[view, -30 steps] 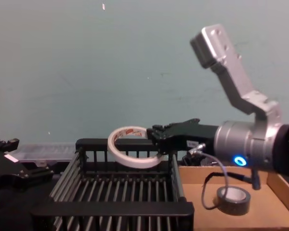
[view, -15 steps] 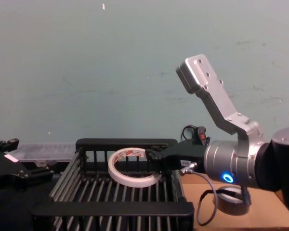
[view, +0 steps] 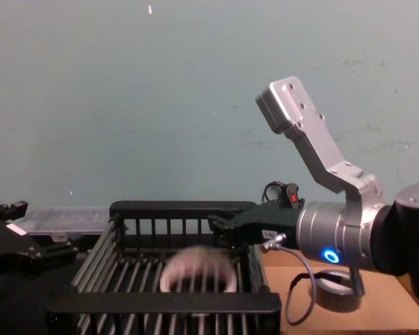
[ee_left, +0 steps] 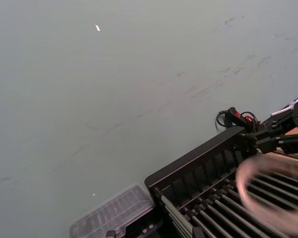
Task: Pick up the white tape and place it into the black box , Pick up the silver tape and place it into the brown box.
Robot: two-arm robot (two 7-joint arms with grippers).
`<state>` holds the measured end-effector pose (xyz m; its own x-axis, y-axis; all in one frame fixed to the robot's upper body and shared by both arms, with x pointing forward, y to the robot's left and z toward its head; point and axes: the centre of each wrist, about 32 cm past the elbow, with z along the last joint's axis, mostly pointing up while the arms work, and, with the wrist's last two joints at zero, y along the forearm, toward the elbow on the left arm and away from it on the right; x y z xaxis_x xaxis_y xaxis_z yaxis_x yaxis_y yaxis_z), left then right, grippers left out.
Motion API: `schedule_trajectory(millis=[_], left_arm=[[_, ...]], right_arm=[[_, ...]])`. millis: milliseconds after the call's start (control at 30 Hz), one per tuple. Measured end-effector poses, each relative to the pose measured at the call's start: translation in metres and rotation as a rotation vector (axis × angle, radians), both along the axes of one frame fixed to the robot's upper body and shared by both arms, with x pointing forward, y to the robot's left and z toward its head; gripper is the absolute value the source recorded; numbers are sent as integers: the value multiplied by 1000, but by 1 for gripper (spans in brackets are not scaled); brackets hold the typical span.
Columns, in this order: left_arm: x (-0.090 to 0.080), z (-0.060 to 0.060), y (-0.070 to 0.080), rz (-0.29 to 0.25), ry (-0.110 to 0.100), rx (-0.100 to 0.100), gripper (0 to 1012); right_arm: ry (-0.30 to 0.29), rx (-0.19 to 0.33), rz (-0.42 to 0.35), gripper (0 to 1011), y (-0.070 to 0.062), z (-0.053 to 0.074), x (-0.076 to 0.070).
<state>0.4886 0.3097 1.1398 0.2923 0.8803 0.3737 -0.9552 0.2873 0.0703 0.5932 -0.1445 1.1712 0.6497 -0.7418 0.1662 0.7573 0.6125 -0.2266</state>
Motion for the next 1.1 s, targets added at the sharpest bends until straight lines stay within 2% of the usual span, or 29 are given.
schedule_trajectory(millis=[200, 233, 333, 433, 533, 667, 767, 800, 933, 1100], left_arm=[[0, 0, 0, 0, 0, 0, 1001], [0, 0, 0, 0, 0, 0, 1001], [0, 0, 0, 0, 0, 0, 1001], [0, 0, 0, 0, 0, 0, 1001], [0, 0, 0, 0, 0, 0, 1001], [0, 0, 0, 0, 0, 0, 1001], [0, 0, 0, 0, 0, 0, 1001], [0, 0, 0, 0, 0, 0, 1001], [0, 0, 0, 0, 0, 0, 1001], [0, 0, 0, 0, 0, 0, 1001]], right_arm=[[0, 1, 1, 343, 0, 0, 0], [0, 1, 1, 399, 0, 0, 0], [0, 1, 1, 458, 0, 0, 0], [1, 1, 2, 602, 0, 0, 0], [1, 1, 2, 658, 0, 0, 0], [1, 2, 2, 814, 0, 0, 0], [1, 2, 2, 868, 0, 0, 0], [1, 2, 2, 918, 0, 0, 0], [1, 2, 2, 1002, 0, 0, 0], [-5, 15, 5, 1000, -2, 2, -2]])
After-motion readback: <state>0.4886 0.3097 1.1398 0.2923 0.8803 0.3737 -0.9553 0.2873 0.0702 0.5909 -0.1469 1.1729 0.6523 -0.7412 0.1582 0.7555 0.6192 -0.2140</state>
